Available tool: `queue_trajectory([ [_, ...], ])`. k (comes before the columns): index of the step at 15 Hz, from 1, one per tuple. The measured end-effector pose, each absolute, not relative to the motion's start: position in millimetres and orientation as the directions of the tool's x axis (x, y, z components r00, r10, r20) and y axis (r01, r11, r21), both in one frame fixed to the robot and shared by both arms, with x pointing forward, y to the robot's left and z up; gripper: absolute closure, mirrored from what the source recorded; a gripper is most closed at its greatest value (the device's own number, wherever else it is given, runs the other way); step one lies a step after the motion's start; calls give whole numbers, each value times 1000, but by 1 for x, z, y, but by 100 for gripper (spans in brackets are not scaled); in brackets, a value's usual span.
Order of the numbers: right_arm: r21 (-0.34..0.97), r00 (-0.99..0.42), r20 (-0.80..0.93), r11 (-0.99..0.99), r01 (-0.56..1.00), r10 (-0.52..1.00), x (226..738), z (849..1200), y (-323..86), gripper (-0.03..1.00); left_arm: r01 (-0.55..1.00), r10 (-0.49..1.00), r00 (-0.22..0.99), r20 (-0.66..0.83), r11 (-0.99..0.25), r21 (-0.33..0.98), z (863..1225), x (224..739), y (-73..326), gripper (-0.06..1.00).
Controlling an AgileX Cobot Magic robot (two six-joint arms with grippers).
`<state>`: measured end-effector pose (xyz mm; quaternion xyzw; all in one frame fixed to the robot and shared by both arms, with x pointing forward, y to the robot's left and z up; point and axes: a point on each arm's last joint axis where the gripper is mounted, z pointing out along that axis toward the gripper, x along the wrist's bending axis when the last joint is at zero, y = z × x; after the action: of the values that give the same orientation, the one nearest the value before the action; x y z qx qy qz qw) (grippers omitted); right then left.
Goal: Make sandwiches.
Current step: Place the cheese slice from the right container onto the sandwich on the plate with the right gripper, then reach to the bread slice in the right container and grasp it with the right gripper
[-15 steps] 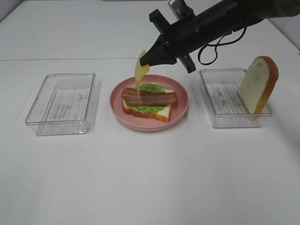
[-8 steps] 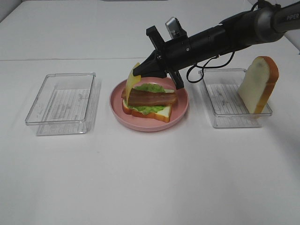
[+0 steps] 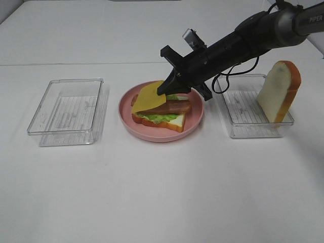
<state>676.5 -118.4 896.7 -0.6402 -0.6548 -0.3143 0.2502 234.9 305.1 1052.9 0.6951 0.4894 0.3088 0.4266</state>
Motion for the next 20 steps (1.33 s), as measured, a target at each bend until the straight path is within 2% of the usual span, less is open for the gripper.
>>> queue_trajectory([
  [8,148,-108,633,18,989,766,677,905,-127,96,417,944,330,12,-157,895,1053,235,305,5],
  [9,147,-109,633,19,989,766,676,905,-127,92,417,944,330,12,-157,895,1053,235,305,5],
  [10,143,-106,634,18,990,766,676,905,-127,81,417,944,330,12,-157,895,1053,235,305,5],
  [12,125,-103,640,29,992,762,674,905,-127,48,417,944,330,12,-157,895,1053,235,305,5],
  [13,121,-107,642,38,992,759,673,906,-126,34,417,944,330,12,-157,895,1053,235,305,5],
  [15,134,-133,634,61,989,762,672,912,-127,23,417,944,330,12,-157,895,1053,235,305,5],
  [20,261,-249,518,126,957,818,665,964,-138,21,417,944,330,12,-157,895,1053,235,305,5],
])
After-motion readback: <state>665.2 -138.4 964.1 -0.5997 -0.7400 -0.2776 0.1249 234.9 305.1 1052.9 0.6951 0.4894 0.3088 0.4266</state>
